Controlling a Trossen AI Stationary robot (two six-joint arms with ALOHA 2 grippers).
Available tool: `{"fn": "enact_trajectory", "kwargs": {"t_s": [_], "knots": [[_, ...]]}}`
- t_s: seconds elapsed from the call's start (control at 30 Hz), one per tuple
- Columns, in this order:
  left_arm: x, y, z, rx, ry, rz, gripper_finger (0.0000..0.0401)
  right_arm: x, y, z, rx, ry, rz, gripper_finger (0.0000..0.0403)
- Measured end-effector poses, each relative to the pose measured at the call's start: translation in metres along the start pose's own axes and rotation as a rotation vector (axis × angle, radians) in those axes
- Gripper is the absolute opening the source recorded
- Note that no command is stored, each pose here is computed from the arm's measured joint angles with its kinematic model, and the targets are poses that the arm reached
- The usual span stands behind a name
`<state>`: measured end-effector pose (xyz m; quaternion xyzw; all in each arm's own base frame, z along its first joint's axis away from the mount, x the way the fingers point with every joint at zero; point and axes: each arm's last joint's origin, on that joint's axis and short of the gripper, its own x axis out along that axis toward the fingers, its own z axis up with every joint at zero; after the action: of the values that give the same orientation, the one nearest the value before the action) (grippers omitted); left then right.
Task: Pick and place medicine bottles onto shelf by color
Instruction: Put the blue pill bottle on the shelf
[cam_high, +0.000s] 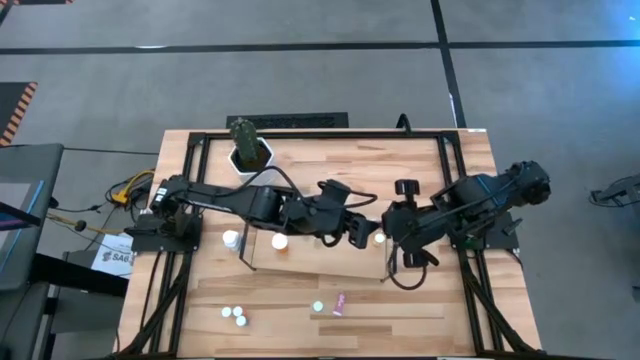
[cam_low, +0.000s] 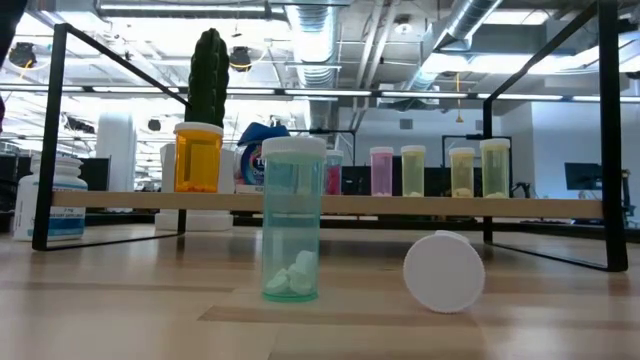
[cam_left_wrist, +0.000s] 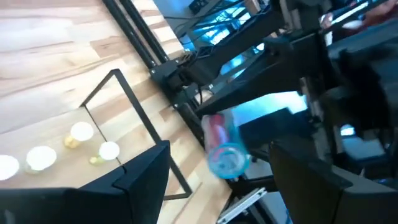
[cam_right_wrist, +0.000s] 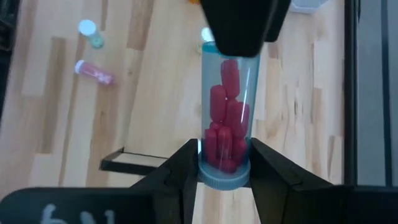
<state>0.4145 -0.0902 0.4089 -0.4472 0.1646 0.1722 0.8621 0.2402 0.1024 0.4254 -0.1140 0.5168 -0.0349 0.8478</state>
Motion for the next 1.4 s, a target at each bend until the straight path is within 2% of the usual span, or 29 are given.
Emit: {"fn": "enact_trajectory", "kwargs": {"t_s": [0.23,0.47,0.67,0.83,1.07,1.4], "knots": [[0.000,0.000,0.000,0.173,-0.011,0.008,0.0256,-0.001,0.000,-0.001,-0.021,-0.005,0.003,0.0135],[-0.002,-0.002,-0.003,0.536,-0.016,0.008,0.0256,-0.003,-0.001,-0.001,-0.020,-0.007,0.009,0.0138],[-0.005,-0.012,-0.009,0.801,-0.044,-0.069,0.0256,-0.005,-0.005,-0.003,0.000,-0.005,0.052,0.0135],[-0.007,-0.017,-0.010,0.997,-0.091,-0.078,0.0256,-0.006,-0.006,-0.002,0.011,-0.014,0.054,0.0138],[-0.006,-0.016,-0.007,1.072,-0.093,-0.070,0.0256,-0.005,-0.007,0.005,0.050,-0.060,0.130,0.0135],[-0.004,-0.010,-0.007,1.046,-0.050,-0.051,0.0256,-0.016,-0.011,0.010,0.077,-0.132,0.150,0.0136]]}}
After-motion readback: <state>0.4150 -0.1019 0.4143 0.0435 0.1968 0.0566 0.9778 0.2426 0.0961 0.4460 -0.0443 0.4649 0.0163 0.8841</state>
